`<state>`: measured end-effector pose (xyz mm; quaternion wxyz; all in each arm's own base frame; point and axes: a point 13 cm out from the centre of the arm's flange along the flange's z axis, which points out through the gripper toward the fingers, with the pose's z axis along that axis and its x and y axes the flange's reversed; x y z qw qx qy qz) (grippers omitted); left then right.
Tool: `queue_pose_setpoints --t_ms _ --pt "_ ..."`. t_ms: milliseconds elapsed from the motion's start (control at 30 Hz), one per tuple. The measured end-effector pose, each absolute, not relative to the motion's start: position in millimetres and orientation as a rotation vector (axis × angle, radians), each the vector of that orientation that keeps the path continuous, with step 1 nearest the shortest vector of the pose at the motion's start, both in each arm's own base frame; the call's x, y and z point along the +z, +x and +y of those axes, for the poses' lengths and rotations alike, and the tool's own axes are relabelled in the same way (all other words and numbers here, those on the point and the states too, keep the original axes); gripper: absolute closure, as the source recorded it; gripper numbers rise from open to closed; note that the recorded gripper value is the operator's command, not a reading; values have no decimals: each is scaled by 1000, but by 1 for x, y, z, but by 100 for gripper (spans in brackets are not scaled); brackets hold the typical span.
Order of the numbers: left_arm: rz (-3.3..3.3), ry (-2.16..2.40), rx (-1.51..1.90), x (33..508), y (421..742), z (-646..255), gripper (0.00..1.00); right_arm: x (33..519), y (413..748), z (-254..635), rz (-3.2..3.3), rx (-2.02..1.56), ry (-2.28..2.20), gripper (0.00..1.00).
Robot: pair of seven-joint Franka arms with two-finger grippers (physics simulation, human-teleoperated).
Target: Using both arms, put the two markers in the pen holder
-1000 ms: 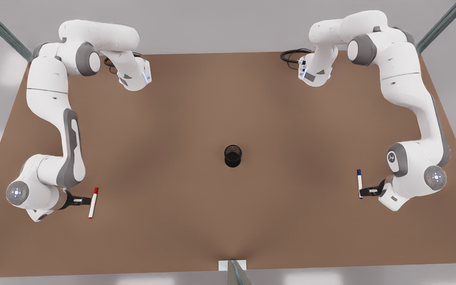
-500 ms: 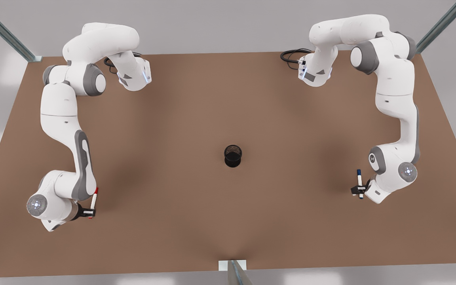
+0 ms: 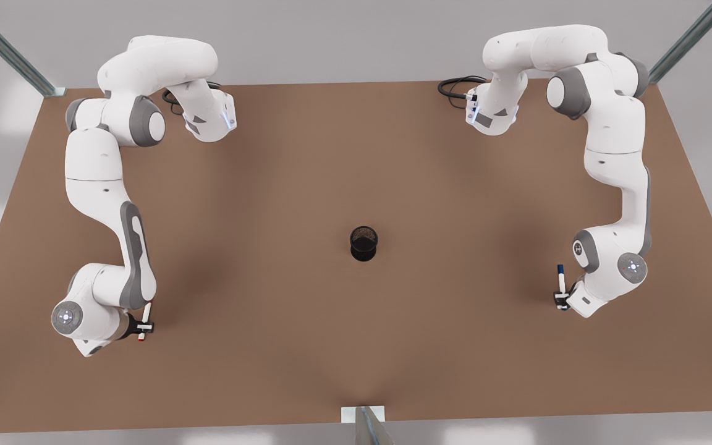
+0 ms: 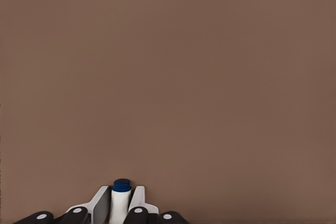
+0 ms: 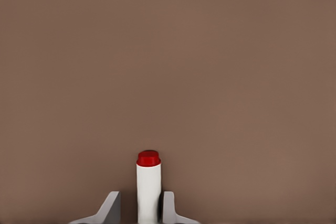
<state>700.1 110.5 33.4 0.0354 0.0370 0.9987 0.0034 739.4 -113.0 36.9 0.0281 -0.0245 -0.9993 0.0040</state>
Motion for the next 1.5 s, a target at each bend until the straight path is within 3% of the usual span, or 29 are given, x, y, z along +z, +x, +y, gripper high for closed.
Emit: queue_pose_setpoints --t_ms 267,400,633,800,933,1067,1133,1300,1500 --pt "3057 133 22 39 704 107 79 35 739 -113 -3084 7 -90 72" --pt "3040 190 21 94 717 80 79 40 742 -111 -3092 2 -89 72" --pt "3006 400 -8 223 713 25 79 172 773 -91 -3220 18 -49 72" --pt "2911 625 -304 305 692 -62 79 285 777 -82 -3314 33 -35 72" --pt "2791 813 -559 335 679 -102 79 363 739 -68 -3328 27 -17 72" --pt "2625 1022 -691 356 671 -135 79 358 665 -48 -3279 20 14 72" --pt "2485 1151 -770 366 667 -186 79 357 645 -39 -3292 22 33 72" --pt "2091 1396 -912 376 633 -382 79 373 634 -36 -3365 34 33 72" --pt "1838 1424 -909 370 596 -502 79 387 638 -32 -3424 31 34 71"
